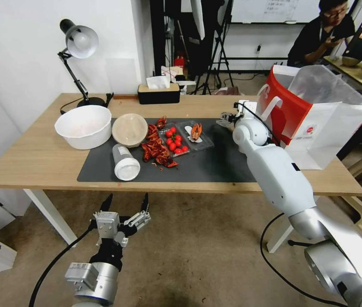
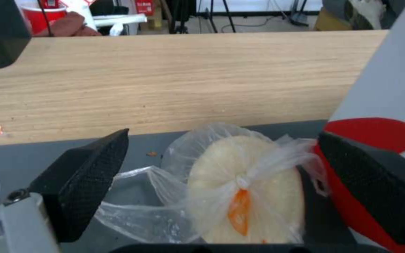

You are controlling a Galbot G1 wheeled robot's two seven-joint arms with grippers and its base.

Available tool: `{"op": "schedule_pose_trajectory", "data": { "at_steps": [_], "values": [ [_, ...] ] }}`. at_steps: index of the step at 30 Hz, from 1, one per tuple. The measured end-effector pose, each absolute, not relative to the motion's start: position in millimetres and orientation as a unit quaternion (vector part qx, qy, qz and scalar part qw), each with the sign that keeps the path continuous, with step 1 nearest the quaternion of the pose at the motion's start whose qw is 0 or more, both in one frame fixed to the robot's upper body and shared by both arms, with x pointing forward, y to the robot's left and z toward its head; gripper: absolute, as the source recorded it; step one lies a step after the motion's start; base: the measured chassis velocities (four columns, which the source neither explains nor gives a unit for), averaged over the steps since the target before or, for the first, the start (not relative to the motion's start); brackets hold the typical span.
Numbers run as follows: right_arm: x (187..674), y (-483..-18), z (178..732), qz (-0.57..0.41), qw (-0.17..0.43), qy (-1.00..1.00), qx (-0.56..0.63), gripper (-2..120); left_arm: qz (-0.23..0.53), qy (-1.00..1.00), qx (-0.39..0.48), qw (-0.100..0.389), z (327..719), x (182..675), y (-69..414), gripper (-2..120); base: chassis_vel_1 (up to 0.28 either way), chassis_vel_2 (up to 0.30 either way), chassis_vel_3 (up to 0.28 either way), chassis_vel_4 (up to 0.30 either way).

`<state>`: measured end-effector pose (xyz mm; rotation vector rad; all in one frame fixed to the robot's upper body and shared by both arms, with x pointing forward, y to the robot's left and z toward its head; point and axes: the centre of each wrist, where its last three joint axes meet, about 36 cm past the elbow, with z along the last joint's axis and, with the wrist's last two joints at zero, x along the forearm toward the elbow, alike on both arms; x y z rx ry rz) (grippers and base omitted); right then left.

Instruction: Pick up the trash from the table and place it into the takeout bag.

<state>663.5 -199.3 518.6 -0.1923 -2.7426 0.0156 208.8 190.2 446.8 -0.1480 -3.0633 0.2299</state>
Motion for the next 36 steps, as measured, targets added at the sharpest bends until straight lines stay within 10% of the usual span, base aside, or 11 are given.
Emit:
{"op": "schedule_pose_trajectory", "data": {
  "at_steps": [36],
  "values": [
    [700, -181, 504, 0.039, 0.259, -0.959, -0.106, 100, 0.078, -0.996, -0.044, 0.03, 447, 211, 194, 100, 0.0, 0.0, 0.0, 0.0]
  ]
}}
